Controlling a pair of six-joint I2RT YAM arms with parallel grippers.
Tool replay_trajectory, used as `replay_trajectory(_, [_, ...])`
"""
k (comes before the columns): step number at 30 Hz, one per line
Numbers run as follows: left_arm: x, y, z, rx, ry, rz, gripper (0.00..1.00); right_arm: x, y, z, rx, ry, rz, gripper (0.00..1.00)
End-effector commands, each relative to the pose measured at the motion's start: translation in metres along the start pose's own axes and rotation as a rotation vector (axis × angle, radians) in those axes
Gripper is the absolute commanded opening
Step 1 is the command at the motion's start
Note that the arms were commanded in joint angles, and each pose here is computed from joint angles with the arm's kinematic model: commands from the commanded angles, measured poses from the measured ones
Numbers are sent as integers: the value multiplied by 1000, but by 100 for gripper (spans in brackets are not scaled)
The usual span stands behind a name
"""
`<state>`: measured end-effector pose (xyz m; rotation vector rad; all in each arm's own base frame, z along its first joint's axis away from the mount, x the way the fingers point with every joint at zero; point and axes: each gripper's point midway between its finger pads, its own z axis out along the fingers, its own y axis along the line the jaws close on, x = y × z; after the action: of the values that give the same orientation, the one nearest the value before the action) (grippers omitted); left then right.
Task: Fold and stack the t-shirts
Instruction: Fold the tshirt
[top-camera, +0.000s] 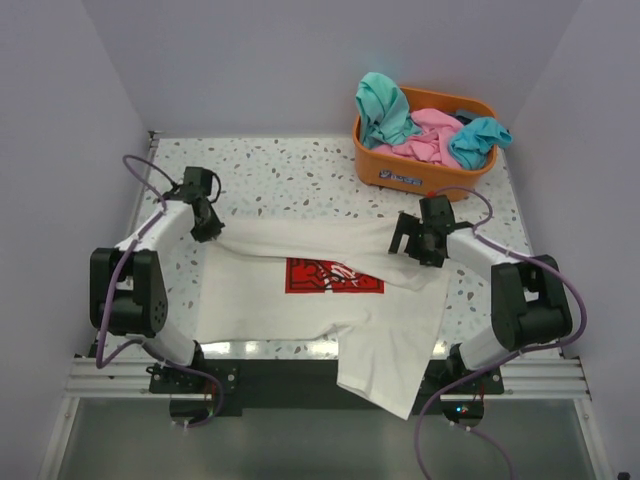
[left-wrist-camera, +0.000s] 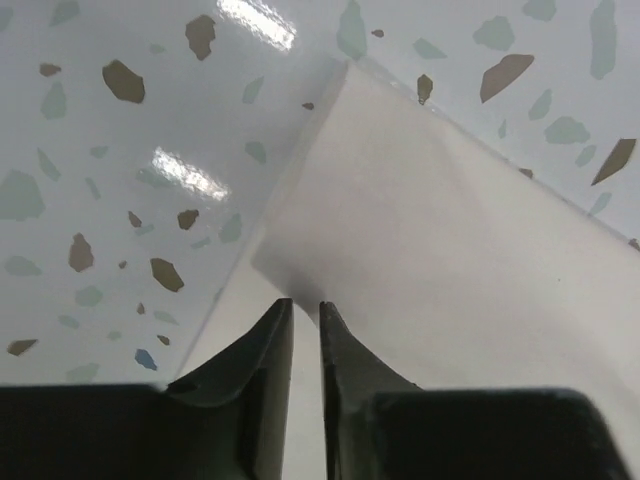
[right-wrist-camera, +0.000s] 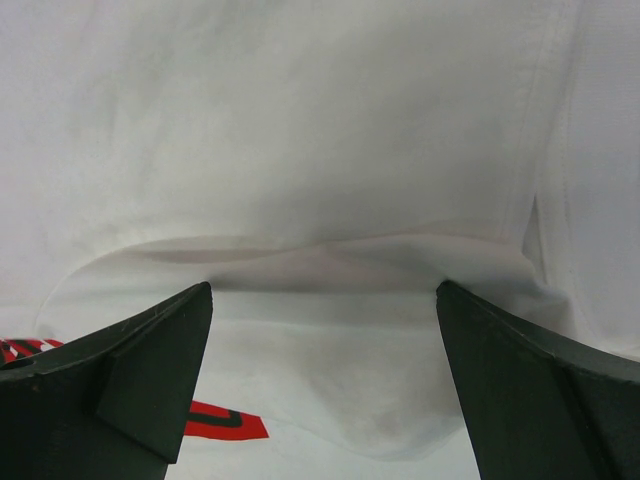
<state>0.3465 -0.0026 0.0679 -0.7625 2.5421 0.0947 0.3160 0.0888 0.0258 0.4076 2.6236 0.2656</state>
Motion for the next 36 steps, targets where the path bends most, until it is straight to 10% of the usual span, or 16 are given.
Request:
replay_trajectory(1, [6,25,3,-128,56,69,24,43,-23,10,80,158,-4,99])
replay_trajectory(5, [3,38,-6,-190,19,39,64,45,-26,12,94,169,-2,99])
replay_trajectory(6, [1,38,-10,-182,6,29,99,46,-26,12,95,172,-1,99])
replay_trajectory(21, [-6,-61,-14,350,-52,31,100,12,1,-16,-28,51,-72,99])
replay_trajectory(36, [10,-48,50,211,39,35,100,-22,37,11,12,-23,-213,99])
